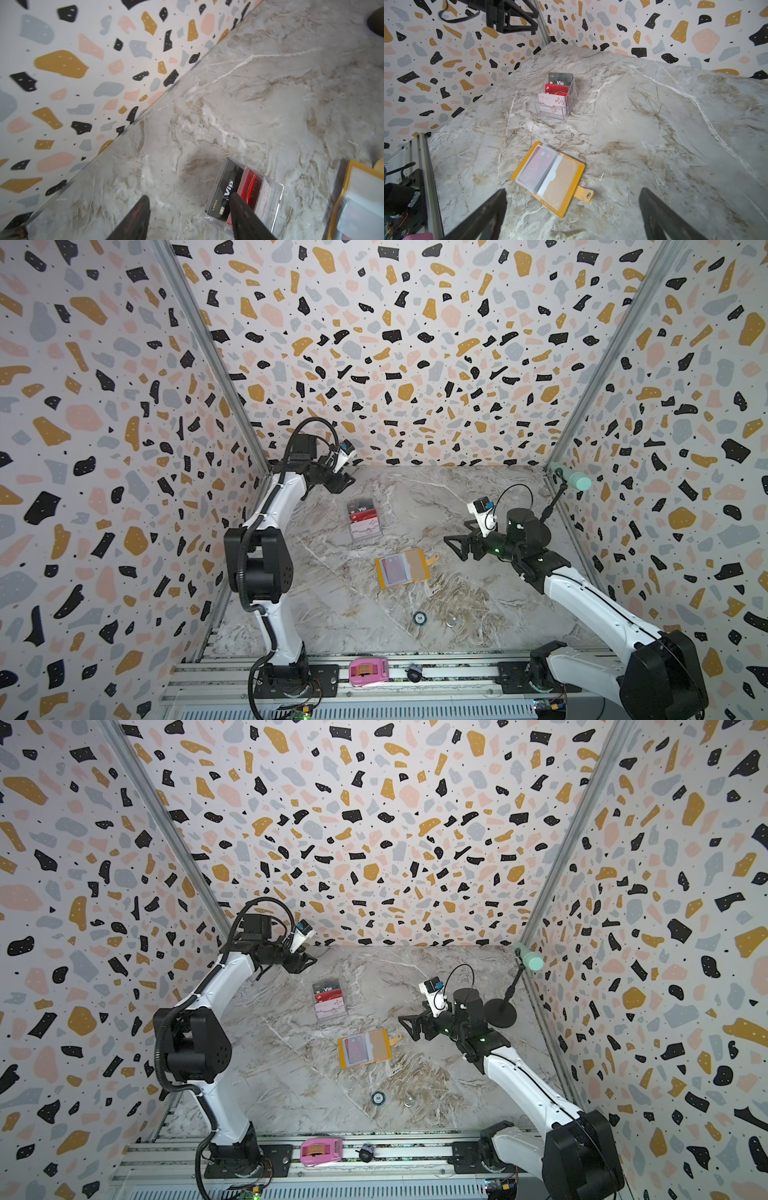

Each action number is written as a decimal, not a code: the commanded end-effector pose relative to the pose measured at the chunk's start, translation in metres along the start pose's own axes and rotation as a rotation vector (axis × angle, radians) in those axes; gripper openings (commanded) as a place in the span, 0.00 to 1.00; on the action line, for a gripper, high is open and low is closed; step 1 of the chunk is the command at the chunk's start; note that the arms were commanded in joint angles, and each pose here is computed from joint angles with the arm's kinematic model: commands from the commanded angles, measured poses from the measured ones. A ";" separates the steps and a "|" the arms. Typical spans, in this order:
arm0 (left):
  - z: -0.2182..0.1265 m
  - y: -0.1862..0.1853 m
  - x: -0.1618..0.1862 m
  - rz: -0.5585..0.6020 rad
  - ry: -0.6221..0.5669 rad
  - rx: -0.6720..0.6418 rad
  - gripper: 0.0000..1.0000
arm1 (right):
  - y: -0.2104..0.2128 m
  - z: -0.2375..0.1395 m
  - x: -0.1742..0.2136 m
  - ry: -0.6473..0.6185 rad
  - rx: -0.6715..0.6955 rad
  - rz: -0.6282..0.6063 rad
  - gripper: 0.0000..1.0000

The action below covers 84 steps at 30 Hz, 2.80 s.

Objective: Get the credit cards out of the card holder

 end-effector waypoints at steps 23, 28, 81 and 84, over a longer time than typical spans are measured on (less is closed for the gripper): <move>-0.060 -0.121 0.112 -0.730 -0.049 -0.225 0.52 | 0.017 0.049 0.014 0.184 0.026 0.029 0.95; -0.046 -0.136 0.136 -0.753 0.040 -0.205 0.44 | 0.021 0.066 0.027 0.264 0.070 0.032 0.90; 0.028 -0.244 0.250 -0.737 0.370 -0.004 0.00 | 0.102 0.166 0.086 0.424 0.016 -0.060 0.73; 0.027 -0.246 0.253 -0.751 0.367 0.009 0.00 | 0.103 0.170 0.089 0.432 0.019 -0.062 0.73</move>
Point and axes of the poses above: each gripper's point midway between its finger pads, its own z axis out along the fingers, its own y axis along the line the jaws close on, x = y × z, the point moved 2 cm from there along -z, back along the fingers, and after that the axes turned 9 degrees about -z, right-handed, at the moved point
